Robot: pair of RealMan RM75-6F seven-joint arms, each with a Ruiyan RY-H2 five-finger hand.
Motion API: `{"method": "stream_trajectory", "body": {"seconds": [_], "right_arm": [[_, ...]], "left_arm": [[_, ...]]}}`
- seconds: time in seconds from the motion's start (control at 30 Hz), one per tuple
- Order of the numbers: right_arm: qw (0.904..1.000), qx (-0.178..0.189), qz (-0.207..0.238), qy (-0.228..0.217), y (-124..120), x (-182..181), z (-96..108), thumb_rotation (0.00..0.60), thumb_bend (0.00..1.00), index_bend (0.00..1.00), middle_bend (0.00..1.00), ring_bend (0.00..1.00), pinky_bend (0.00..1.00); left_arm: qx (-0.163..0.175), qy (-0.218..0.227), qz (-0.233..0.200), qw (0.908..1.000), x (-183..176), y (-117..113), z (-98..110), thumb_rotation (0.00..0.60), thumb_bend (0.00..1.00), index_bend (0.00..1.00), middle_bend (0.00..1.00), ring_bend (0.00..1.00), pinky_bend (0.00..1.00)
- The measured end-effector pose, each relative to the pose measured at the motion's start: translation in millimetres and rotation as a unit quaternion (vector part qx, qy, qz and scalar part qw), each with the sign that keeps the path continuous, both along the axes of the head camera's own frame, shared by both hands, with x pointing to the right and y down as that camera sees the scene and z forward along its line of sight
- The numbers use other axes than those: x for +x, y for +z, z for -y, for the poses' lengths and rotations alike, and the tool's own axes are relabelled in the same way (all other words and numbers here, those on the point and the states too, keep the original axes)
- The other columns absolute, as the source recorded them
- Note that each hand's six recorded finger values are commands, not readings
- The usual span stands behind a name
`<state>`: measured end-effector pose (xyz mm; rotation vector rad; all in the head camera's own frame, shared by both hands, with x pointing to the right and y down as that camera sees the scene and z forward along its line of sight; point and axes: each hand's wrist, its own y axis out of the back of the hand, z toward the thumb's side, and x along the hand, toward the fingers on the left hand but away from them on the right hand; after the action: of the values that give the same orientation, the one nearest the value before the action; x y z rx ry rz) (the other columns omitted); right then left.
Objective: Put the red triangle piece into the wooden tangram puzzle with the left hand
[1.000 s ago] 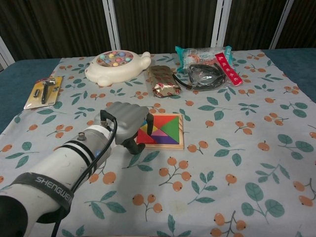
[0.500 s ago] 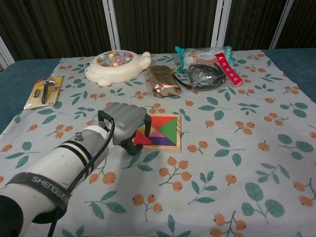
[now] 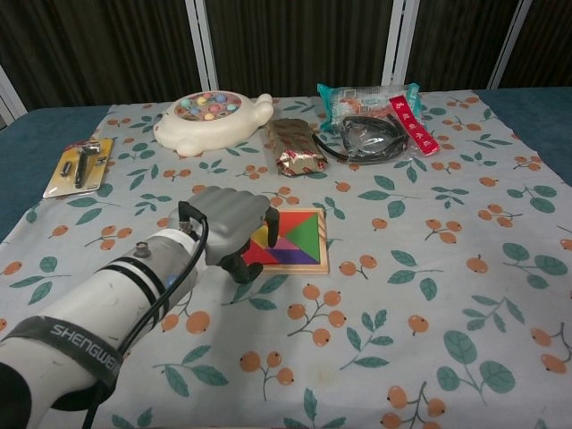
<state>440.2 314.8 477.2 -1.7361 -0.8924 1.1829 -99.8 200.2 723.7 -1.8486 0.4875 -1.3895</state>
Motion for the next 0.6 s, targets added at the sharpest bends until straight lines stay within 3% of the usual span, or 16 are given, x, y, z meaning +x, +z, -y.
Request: {"method": "stream_trajectory", "body": {"seconds": [0.6], "right_arm": [[1.0, 0.001, 0.002, -0.001, -1, 1, -1, 0.6, 0.15, 0.0, 0.0, 0.0, 0.0]], "left_arm": [[0.005, -0.002, 0.013, 0.9999, -14, 1, 4, 0.6, 0.37, 0.41, 1.0, 1.0, 1.0]]}}
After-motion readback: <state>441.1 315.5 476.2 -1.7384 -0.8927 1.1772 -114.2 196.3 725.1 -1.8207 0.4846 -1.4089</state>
